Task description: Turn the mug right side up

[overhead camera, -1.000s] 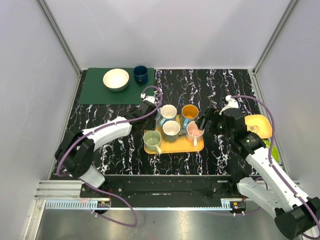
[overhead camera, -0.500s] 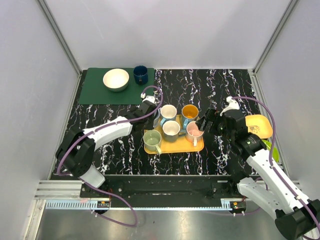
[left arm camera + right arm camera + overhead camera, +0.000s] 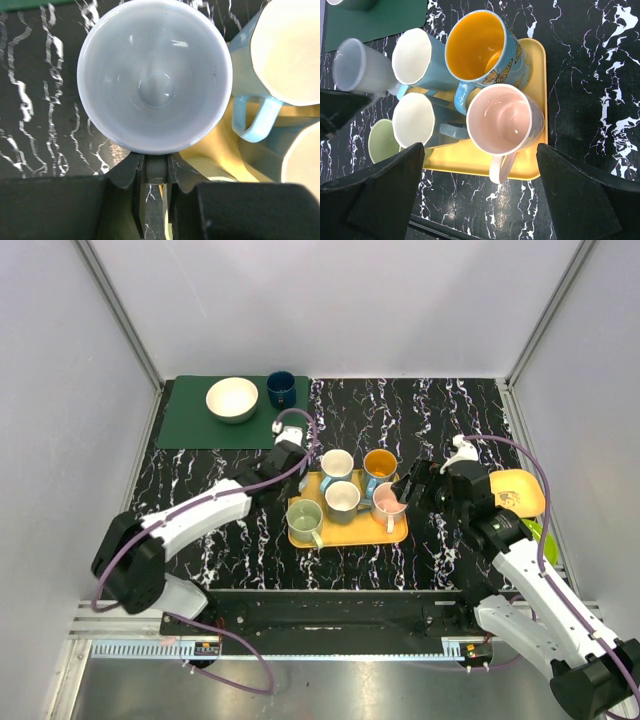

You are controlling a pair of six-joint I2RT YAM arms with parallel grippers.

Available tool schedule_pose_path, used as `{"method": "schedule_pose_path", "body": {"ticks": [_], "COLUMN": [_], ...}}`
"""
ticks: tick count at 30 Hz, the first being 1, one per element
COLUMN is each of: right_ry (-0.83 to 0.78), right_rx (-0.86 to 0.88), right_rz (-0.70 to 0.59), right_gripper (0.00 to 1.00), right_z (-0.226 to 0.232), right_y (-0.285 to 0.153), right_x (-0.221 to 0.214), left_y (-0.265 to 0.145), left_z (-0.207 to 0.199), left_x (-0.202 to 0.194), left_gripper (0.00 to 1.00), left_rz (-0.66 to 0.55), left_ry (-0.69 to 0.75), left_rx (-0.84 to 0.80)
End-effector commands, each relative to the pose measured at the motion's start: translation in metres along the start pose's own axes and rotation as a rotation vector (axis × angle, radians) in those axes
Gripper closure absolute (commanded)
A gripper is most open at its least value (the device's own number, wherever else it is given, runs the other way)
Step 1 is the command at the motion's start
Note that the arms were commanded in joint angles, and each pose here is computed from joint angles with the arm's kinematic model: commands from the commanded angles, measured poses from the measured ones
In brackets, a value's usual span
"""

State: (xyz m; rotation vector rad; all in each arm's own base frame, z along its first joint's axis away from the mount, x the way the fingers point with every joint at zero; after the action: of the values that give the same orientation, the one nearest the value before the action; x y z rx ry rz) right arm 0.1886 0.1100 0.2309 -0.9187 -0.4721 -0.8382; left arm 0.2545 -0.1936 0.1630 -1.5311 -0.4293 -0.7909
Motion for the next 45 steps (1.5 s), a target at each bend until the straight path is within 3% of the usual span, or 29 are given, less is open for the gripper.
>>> {"method": "schedule_pose_path", "body": {"ticks": [1, 6, 9, 15, 16, 22, 30, 34, 45], "right_ry": [0.010, 0.009, 0.001, 0.069, 0.099, 0.152, 0.227, 0.249, 0.278], "right_rx": [0.059, 0.100, 0.221, 0.547, 0.617, 0.906, 1.078, 1.103, 1.085], "right_rz": [-0.040, -0.067, -0.062, -0.019, -0.021, 0.087, 0.136, 0.068, 0.147], "right_gripper": [0.00, 0.00, 0.00, 0.02, 0.05, 0.12, 0.16, 0.17, 0.27], "right_z": [0.014, 0.025, 0.042, 0.083, 0.089, 0.112, 0.125, 0.129, 0.144], "right_y": [-0.010, -0.020, -0.033, -0.056, -0.060, -0.068, -0.072, -0.065, -0.022], "right_x": [0.013, 0.024, 0.032, 0.041, 0.041, 0.037, 0.041, 0.049, 0.061], "left_y": [-0.055, -0.101, -0.134, -0.183, -0.198, -0.220, -0.212, -0.206, -0.204], "left_z": [0.018, 0.027, 0.022, -0.011, -0.020, -0.036, -0.036, -0.034, -0.039], "left_x": [0.057, 0.085, 0.101, 0.118, 0.123, 0.127, 0.125, 0.119, 0.113], "left_gripper": [1.00, 1.00, 1.00, 1.00, 1.00, 1.00, 1.00, 1.00, 1.00], "left_rz": [-0.295, -0.430, -0.537, -0.653, -0.683, -0.717, -0.741, -0.766, -0.727], "left_ry": [-0.092, -0.149, -0.196, -0.274, -0.283, -0.397, -0.598, -0.709, -0.674], "left_rx": [0.051, 0.012, -0.145, -0.653, -0.802, -1.181, -1.328, -1.389, -1.375]}}
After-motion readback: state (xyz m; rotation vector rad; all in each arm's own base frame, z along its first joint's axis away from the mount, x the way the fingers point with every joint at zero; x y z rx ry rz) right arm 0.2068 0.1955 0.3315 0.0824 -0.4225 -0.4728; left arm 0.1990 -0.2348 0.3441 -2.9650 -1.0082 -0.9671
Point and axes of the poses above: each gripper's point midway between its finger pads, its own y axis out along the fingers, its own z axis along the line the jaws close on, x = y × z, the point moved 8 cm from there along -y, back along the fingers, and after that the axes turned 5 degrees about y, right-handed, at the moved point
